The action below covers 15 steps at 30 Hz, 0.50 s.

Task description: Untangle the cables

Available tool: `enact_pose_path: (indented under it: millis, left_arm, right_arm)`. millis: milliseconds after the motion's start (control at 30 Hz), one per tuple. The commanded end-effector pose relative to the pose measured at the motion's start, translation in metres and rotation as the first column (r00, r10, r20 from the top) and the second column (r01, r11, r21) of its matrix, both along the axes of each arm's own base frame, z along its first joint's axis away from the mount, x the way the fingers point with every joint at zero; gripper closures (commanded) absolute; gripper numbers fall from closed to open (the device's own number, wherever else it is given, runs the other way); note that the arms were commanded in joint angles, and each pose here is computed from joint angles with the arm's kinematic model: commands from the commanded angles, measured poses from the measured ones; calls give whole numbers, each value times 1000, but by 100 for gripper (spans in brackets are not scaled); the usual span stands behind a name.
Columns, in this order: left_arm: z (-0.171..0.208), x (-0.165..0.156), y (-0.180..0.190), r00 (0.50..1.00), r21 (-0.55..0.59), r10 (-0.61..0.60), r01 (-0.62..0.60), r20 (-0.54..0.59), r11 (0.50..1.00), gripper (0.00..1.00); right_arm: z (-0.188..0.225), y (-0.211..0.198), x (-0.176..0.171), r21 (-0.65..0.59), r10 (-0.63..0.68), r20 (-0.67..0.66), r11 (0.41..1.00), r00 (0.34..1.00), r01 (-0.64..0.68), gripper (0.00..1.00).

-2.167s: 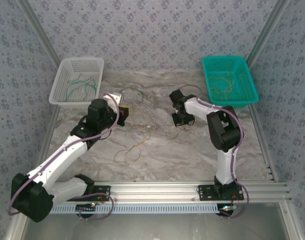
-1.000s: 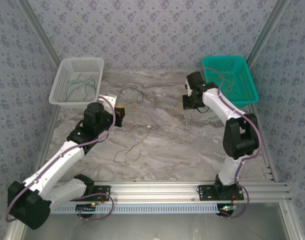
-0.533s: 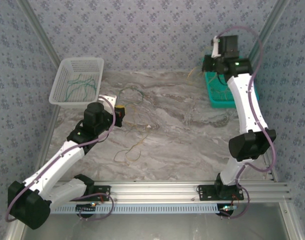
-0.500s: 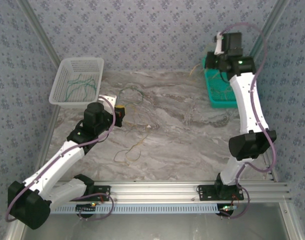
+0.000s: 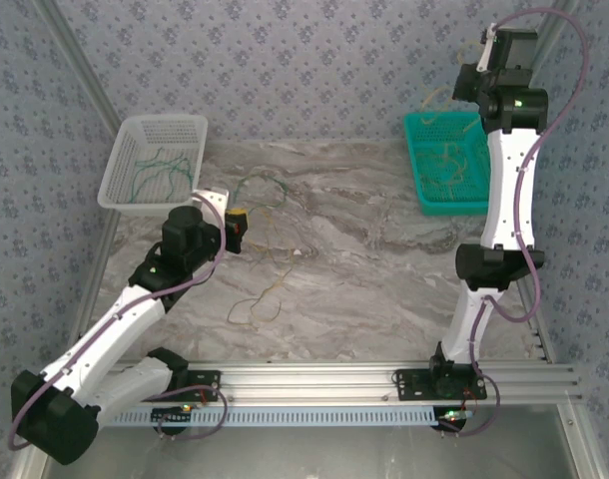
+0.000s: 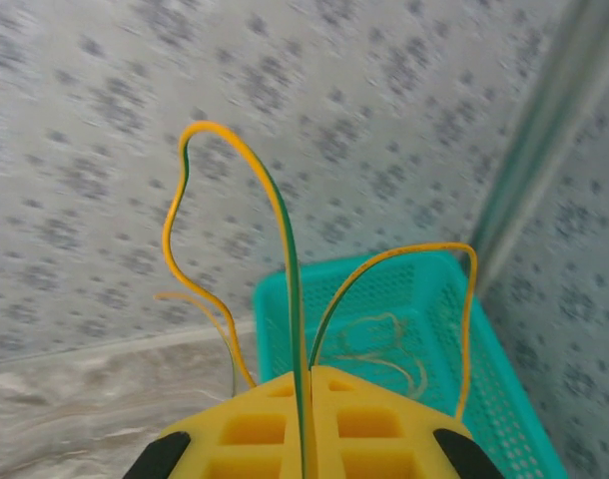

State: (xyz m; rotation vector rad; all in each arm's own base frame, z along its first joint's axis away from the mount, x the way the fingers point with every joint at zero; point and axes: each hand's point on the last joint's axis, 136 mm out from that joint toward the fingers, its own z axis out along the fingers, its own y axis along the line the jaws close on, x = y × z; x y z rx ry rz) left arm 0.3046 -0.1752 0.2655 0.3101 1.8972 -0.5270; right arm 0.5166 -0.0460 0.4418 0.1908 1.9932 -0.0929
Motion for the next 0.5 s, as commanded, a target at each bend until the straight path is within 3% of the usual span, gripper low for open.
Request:
enact_pose_path:
  millis: [0,267,467]
  left_arm:
    - [17,0,2,999,-17,15,-14,42,1000,100]
    - [13,-1,3,999,-23,18,-17,34,1000,100]
    - [13,-4,4,999,-25,14,-13,34,1000,100]
  right_arm:
    - [-35,-17,4,-16,-81,-82,997,993,80,100]
    - [-149,-31,-1,22,-120,-206,992,971,127,100]
    - [-209,-57,18,108,-118,-300,982,947,157,100]
